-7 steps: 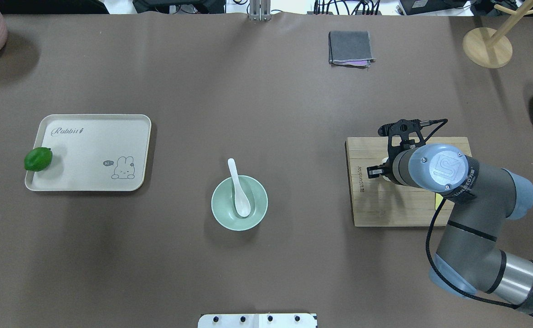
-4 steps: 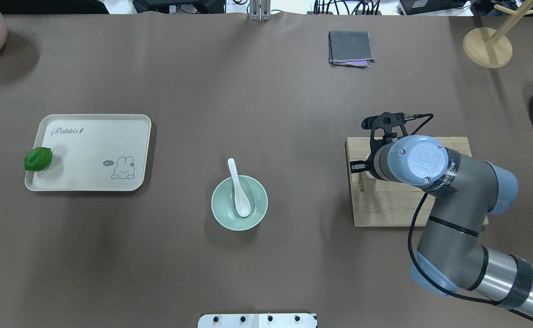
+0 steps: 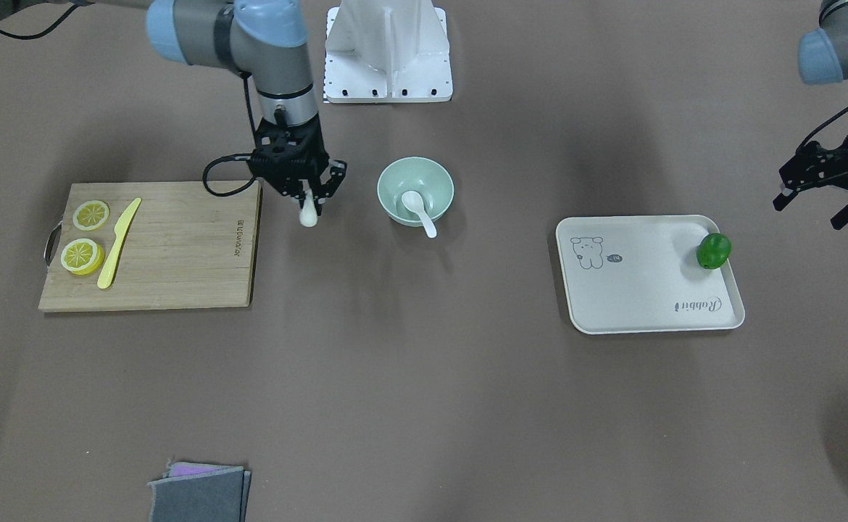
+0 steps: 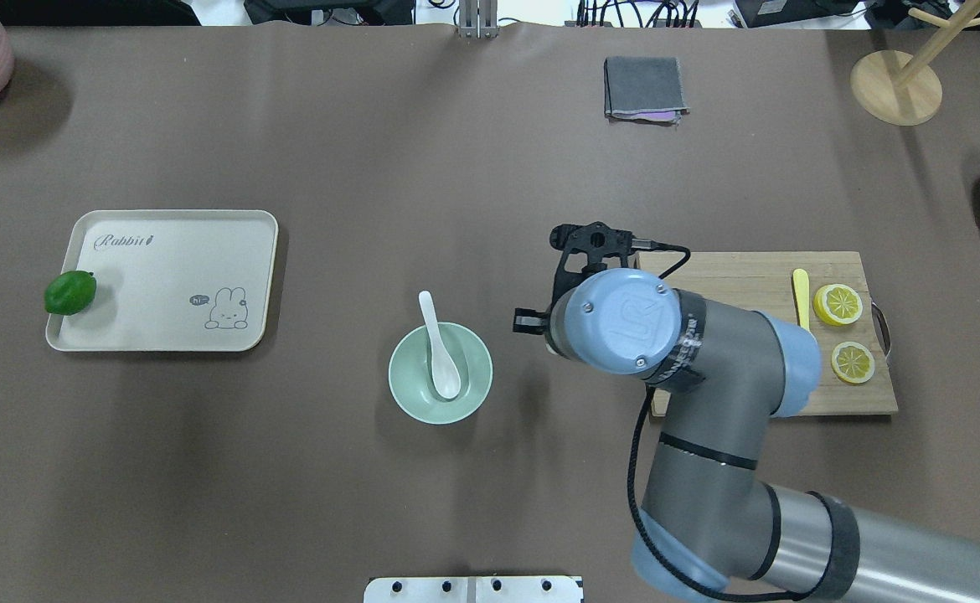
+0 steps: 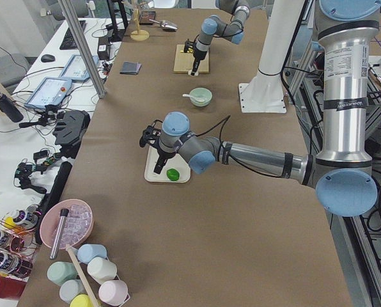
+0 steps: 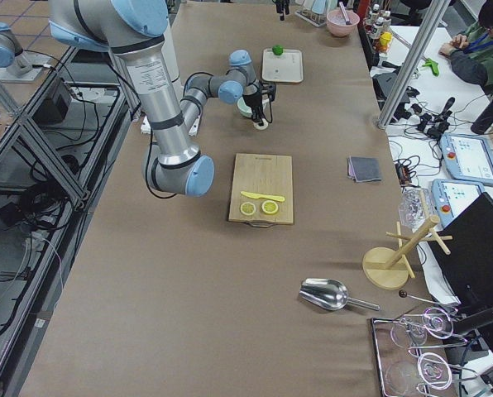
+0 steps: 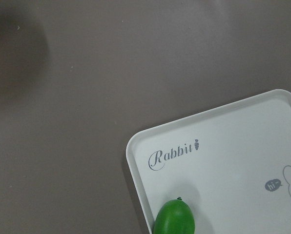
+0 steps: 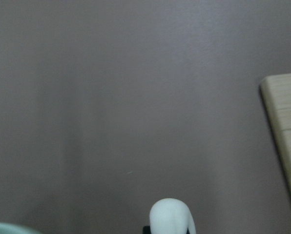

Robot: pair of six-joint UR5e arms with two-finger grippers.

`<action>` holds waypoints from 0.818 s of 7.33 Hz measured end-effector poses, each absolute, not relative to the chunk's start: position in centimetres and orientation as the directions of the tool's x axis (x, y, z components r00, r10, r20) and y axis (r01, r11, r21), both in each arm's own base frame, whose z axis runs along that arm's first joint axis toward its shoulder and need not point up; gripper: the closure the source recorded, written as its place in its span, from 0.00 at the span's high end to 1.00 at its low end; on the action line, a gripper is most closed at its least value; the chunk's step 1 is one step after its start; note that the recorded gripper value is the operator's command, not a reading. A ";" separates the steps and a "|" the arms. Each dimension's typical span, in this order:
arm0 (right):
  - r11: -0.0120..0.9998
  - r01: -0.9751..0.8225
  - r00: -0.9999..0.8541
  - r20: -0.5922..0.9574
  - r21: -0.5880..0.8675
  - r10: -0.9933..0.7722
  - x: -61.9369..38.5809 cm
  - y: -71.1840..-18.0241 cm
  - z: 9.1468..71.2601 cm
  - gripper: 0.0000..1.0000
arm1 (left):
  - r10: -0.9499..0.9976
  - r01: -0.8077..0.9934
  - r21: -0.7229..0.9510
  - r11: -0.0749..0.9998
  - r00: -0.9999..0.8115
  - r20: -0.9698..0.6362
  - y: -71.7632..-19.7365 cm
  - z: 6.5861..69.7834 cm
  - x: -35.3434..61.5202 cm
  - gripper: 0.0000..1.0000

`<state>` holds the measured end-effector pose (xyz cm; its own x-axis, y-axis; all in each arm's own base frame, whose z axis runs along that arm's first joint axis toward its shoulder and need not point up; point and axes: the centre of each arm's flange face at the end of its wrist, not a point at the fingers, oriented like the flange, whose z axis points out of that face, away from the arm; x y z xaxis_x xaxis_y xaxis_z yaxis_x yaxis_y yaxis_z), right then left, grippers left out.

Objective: Put spoon and bun in bowl

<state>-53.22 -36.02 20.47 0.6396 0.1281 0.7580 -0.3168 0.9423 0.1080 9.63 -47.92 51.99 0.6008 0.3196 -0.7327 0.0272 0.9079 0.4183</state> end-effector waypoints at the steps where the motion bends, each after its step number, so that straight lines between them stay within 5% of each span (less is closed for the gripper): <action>1: 0.933 -0.351 0.591 0.792 0.081 0.154 -54.9 -34.2 17.0 0.05 | 0.316 0.028 0.415 0.910 0.601 -0.734 -48.0 52.1 9.7 0.98; 2: 0.927 -0.369 0.559 0.813 0.070 0.162 -56.1 -32.9 14.6 0.93 | 0.306 0.035 0.407 0.913 0.601 -0.739 -48.1 52.1 9.7 0.98; 3: 0.925 -0.374 0.545 0.823 0.067 0.160 -57.0 -32.4 13.2 1.00 | 0.295 0.043 0.399 0.916 0.599 -0.744 -48.2 52.0 9.7 0.98; 6: 0.920 -0.385 0.536 0.831 0.081 0.151 -58.0 -32.2 11.7 1.00 | 0.286 0.050 0.392 0.919 0.599 -0.748 -48.3 52.0 9.8 0.98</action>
<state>-58.00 -32.19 11.74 0.5360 0.1511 0.8306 -0.3846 0.9195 0.0809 9.78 -48.26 51.99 0.5987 0.2864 -0.7481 0.0497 0.9188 0.3915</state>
